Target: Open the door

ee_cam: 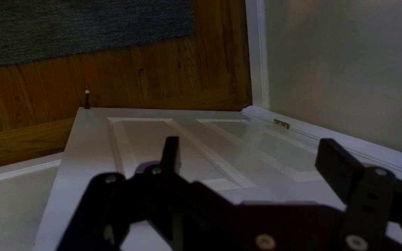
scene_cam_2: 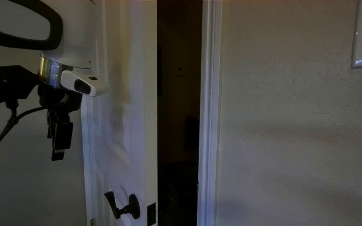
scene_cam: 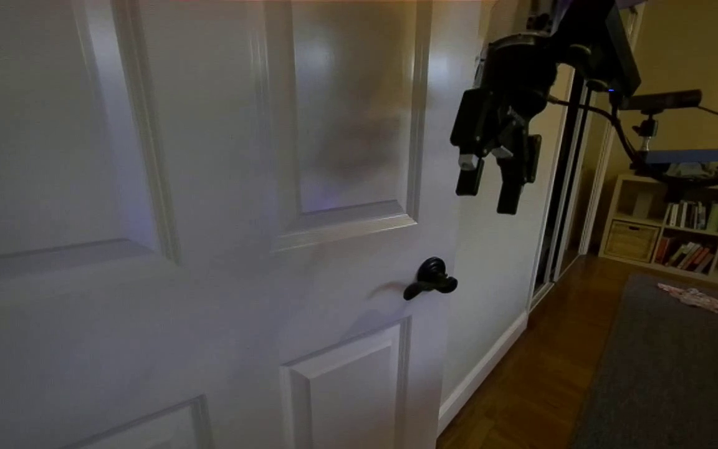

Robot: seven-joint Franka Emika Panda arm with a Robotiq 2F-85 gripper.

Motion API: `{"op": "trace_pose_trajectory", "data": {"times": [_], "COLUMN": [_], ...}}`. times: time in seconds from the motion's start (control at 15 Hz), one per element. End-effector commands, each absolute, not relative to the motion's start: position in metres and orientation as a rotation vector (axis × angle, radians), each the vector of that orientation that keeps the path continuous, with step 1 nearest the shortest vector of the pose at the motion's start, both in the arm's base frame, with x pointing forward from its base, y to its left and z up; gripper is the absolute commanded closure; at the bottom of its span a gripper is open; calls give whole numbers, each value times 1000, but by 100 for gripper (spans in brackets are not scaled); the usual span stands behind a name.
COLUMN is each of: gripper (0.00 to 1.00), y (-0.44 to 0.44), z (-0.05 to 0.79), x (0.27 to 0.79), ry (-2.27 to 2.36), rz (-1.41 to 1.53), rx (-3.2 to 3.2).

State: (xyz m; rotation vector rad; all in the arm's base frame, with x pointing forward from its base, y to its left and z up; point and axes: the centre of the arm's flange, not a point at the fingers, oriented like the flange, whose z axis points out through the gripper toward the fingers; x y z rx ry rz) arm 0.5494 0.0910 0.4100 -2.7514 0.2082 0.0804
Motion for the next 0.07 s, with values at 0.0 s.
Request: {"op": "trace_pose_trajectory", "data": {"times": [0.0], "gripper": [0], "y": [91], "z": [410], "x": [549], "ry": [210], "rz": [81], "rx": [-2752]}}
